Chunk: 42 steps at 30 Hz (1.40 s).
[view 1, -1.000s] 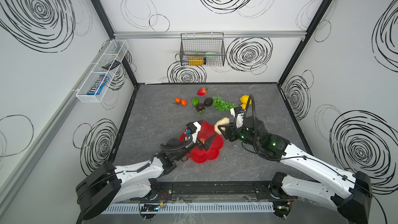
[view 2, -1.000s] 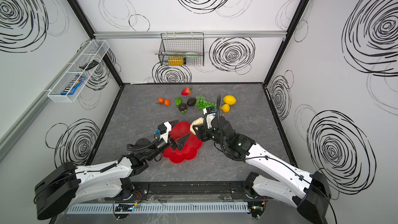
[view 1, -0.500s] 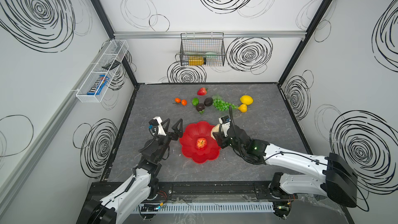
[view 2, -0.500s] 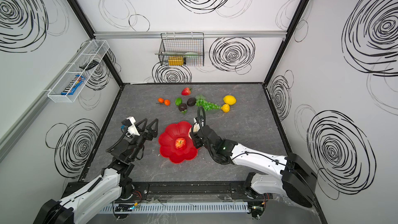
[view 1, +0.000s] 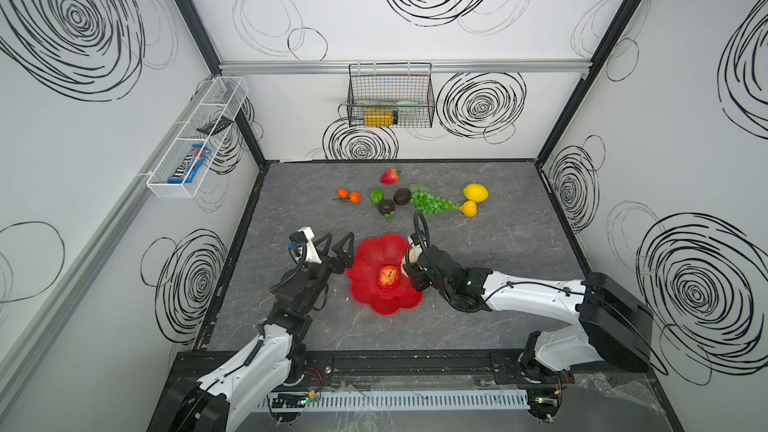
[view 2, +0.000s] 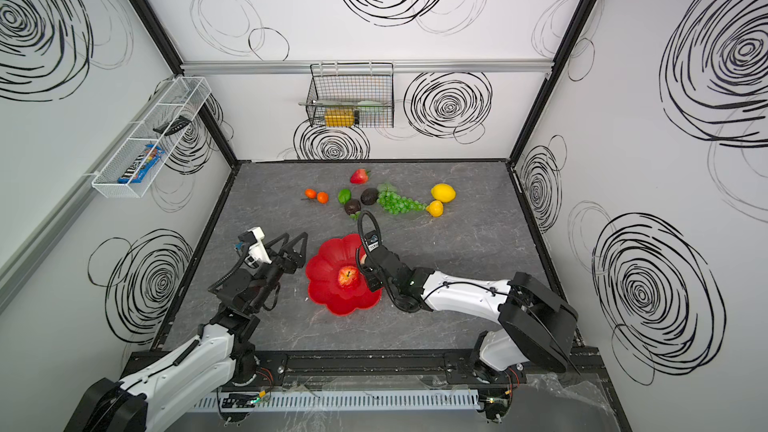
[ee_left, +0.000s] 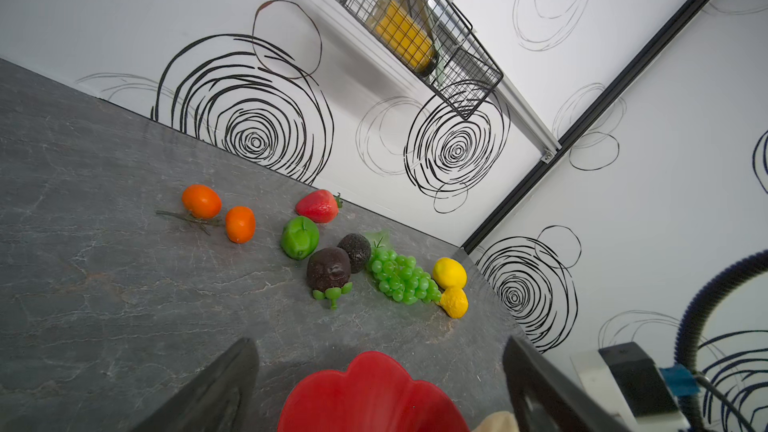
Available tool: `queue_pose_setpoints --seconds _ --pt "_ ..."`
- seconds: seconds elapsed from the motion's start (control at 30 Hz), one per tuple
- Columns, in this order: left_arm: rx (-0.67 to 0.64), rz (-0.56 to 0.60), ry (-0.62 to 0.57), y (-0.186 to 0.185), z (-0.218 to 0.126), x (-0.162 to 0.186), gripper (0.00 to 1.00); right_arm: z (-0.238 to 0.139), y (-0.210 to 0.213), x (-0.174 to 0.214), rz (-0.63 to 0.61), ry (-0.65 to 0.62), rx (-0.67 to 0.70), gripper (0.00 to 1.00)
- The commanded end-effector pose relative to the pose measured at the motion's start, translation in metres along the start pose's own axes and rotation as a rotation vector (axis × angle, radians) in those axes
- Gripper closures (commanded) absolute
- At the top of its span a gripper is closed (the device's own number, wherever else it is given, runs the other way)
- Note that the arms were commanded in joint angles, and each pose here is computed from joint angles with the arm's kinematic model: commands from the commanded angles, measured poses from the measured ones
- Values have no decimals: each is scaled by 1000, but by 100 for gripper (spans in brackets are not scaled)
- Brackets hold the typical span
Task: Place and organize the fake fruits in the fruit bowl
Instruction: 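Lower the pear into the bowl beside the apple with the right gripper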
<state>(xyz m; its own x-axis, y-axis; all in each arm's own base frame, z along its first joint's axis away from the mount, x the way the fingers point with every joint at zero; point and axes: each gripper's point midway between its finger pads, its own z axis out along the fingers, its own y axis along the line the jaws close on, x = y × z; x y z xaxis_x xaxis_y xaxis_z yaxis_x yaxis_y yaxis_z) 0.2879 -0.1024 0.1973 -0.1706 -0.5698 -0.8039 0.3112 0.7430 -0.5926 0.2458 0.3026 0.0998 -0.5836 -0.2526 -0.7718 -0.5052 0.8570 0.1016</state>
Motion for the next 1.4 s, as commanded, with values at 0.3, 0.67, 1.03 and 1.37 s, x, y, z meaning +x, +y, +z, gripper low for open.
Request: queue_pose_setpoints --seconds 0.3,0.67,1.03,1.37 --pt "41 -6 -52 -7 -2 -11 5 15 12 5 -39 -7 17 49" --pt "40 -4 -56 -6 -3 -11 5 27 17 11 -80 -3 43 50" --pt "43 -2 -63 -6 -4 -12 5 33 25 13 -155 -10 98 48" --pt "43 3 -72 -5 -6 -13 5 40 27 21 -212 -1 167 42"
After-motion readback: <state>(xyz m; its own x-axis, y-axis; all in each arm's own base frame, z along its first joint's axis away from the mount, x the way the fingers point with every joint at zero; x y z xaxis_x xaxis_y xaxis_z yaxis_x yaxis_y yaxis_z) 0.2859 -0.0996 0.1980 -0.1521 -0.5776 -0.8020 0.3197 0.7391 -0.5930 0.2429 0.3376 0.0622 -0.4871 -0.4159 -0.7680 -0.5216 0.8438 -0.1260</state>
